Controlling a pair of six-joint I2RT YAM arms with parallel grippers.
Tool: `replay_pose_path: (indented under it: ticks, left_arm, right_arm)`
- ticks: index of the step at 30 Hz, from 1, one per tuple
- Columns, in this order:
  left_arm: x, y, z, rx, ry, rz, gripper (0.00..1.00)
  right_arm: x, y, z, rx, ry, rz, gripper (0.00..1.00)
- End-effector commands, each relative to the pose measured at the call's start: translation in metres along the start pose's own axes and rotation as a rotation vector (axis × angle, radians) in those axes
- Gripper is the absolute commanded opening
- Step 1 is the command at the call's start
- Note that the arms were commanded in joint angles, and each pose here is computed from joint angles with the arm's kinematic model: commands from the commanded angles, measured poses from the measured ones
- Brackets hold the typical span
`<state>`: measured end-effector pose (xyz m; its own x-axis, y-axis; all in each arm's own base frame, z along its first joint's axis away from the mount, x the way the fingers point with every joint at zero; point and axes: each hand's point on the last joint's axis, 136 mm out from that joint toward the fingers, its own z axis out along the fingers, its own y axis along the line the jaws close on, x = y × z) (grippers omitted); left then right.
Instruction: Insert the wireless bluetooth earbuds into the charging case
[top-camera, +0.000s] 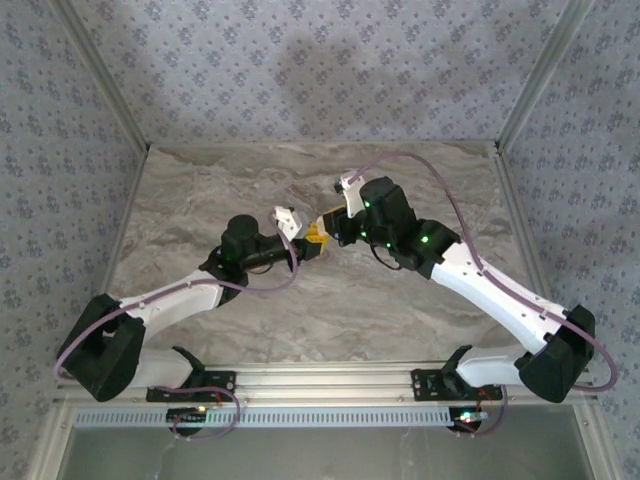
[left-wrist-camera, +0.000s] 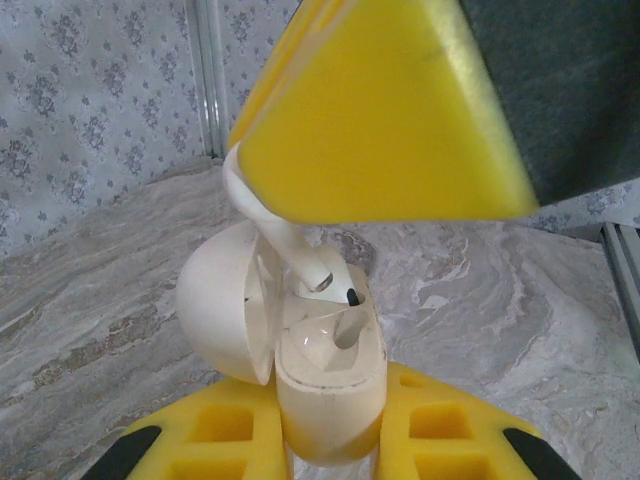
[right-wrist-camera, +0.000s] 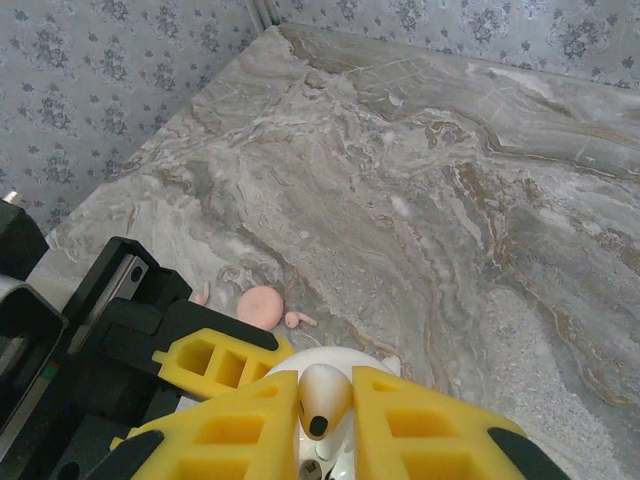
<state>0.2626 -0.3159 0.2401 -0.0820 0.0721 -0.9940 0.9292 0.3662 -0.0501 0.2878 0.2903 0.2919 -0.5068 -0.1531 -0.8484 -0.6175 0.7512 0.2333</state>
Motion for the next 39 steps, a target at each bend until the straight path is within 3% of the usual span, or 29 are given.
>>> replay_pose_path:
  ticks: [1, 25, 26, 32, 39]
  left_arm:
    - [-0.022, -0.001, 0.001, 0.008, -0.069, 0.013, 0.14]
    - [-0.048, 0.004, -0.005, -0.021, -0.127, 0.003, 0.14]
    - [-0.05, 0.004, -0.005, -0.022, -0.131, 0.004, 0.14]
    - [-0.055, 0.003, -0.008, -0.023, -0.145, 0.007, 0.14]
    - [-0.045, 0.004, -0.007, -0.026, -0.11, 0.006, 0.14]
  right_arm:
    - [-0.004, 0.003, -0.008, 0.0, -0.024, 0.002, 0.19]
    - [0.006, 0.008, -0.013, -0.006, 0.011, -0.029, 0.19]
    - [0.02, 0.004, -0.008, 0.003, 0.044, -0.031, 0.19]
    - [0.023, 0.004, -0.007, 0.01, 0.049, -0.036, 0.19]
    - [0.011, 0.005, -0.011, -0.011, 0.02, -0.029, 0.19]
